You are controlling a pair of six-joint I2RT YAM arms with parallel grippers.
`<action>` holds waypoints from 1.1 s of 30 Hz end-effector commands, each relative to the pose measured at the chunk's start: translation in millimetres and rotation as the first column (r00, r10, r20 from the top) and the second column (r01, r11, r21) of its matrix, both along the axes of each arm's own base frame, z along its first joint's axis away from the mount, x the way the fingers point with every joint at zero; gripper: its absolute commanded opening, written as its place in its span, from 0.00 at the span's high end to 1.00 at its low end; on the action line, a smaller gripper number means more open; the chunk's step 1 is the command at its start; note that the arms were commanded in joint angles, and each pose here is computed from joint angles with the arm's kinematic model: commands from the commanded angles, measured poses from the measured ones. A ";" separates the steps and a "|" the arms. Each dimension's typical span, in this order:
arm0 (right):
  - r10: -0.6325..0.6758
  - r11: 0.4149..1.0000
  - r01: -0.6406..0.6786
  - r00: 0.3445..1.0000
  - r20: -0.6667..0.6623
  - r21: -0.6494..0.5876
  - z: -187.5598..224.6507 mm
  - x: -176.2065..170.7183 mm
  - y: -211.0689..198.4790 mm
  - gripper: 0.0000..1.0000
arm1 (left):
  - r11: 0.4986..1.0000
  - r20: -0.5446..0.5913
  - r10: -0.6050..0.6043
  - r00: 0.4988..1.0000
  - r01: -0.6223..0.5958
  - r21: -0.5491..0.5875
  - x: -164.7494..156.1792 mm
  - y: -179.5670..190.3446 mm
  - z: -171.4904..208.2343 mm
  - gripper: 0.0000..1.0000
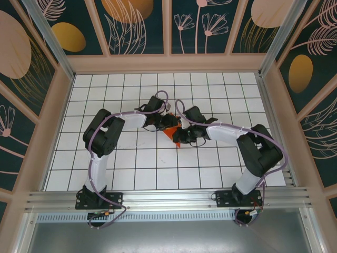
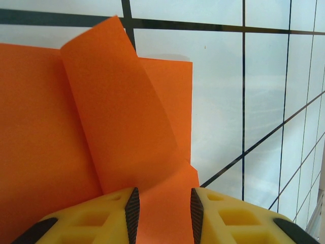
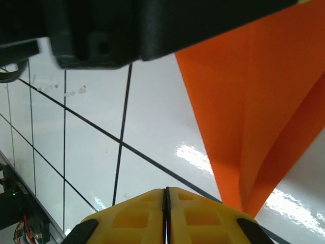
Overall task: Fold a paper plane with a square sheet of paper (fold left side to right side)
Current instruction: Fourth fold the wing at the center of the table.
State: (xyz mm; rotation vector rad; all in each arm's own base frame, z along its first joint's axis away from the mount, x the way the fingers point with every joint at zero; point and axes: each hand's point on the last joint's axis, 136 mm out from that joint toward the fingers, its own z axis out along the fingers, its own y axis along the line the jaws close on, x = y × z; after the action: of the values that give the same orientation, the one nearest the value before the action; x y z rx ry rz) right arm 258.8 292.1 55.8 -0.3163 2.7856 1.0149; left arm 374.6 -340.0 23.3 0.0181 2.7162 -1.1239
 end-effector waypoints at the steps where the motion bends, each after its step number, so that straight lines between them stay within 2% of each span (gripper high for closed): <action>1: -0.013 1.000 0.012 0.999 -0.030 -0.017 -10.7 3.9 1.1 0.89 | 0.989 -0.103 0.016 0.995 -0.001 0.147 -20.6 23.5 -56.3 0.64; 12: -0.047 0.999 0.049 0.994 -0.102 0.016 -28.5 -5.3 -9.8 0.89 | 0.989 -0.104 0.019 0.994 -0.003 0.151 -21.0 24.8 -56.9 0.64; 26: -0.075 0.997 0.070 0.982 -0.172 -0.034 -53.1 -17.1 -25.1 0.89 | 0.988 -0.105 0.021 0.994 -0.005 0.156 -21.5 26.0 -58.1 0.65; 33: -0.086 0.995 0.070 0.970 -0.227 -0.077 -66.1 -40.3 -39.6 0.89 | 0.986 -0.107 0.026 0.994 -0.008 0.166 -21.6 27.2 -61.7 0.64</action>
State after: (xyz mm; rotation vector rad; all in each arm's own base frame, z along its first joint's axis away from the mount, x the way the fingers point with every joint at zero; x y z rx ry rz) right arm 253.0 274.7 14.7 -0.1764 2.8522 1.0689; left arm 374.6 -339.9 22.9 0.0181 2.7168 -1.1229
